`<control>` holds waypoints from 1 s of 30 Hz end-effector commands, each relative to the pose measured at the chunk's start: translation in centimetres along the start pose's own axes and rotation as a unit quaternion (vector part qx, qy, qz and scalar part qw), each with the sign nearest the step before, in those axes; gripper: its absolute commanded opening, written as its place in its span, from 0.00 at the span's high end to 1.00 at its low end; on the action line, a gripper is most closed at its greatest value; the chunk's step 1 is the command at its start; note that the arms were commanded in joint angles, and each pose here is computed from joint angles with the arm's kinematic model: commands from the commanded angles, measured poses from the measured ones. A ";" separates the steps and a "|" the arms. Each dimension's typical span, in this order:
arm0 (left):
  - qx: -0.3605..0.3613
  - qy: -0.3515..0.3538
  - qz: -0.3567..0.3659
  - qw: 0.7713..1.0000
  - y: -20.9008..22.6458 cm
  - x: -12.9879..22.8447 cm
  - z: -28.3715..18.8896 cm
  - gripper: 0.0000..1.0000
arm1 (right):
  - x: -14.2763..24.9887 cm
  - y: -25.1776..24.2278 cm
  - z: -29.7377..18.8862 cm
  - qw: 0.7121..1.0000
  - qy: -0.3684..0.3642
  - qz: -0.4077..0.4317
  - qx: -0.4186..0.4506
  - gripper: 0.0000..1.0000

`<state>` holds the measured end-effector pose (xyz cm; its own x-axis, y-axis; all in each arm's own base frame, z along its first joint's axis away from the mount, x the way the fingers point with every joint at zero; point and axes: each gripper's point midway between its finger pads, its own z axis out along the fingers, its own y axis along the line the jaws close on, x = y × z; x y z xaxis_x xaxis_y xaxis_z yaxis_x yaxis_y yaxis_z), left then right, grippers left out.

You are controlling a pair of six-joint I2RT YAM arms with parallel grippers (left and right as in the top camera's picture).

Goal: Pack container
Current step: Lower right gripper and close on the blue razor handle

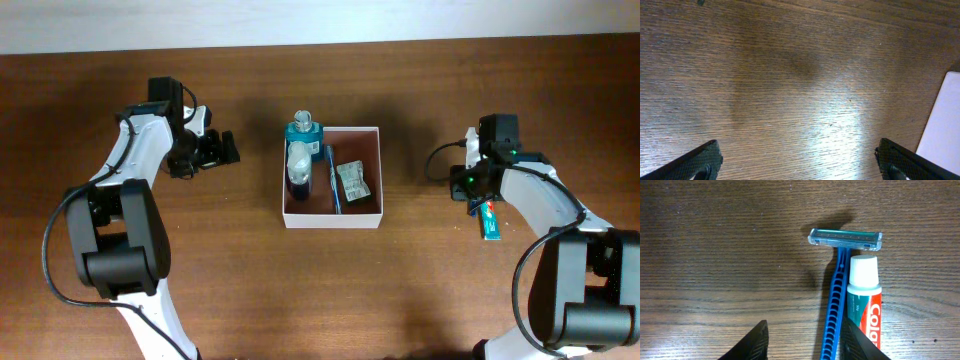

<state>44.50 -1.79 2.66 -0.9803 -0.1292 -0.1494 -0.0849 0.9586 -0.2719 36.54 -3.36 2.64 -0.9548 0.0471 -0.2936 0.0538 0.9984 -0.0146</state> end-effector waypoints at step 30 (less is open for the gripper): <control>-0.002 -0.002 0.006 1.000 0.1 0.0 -0.1 0.01 | 0.7 -0.2 0.6 1.000 0.008 -0.004 0.004 0.51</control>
<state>44.50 -1.77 2.66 -0.9803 -0.1295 -0.1494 -0.0852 0.9585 -0.2719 36.31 -3.33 2.33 -0.9566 0.0370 -0.2891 0.0437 0.9989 -0.0170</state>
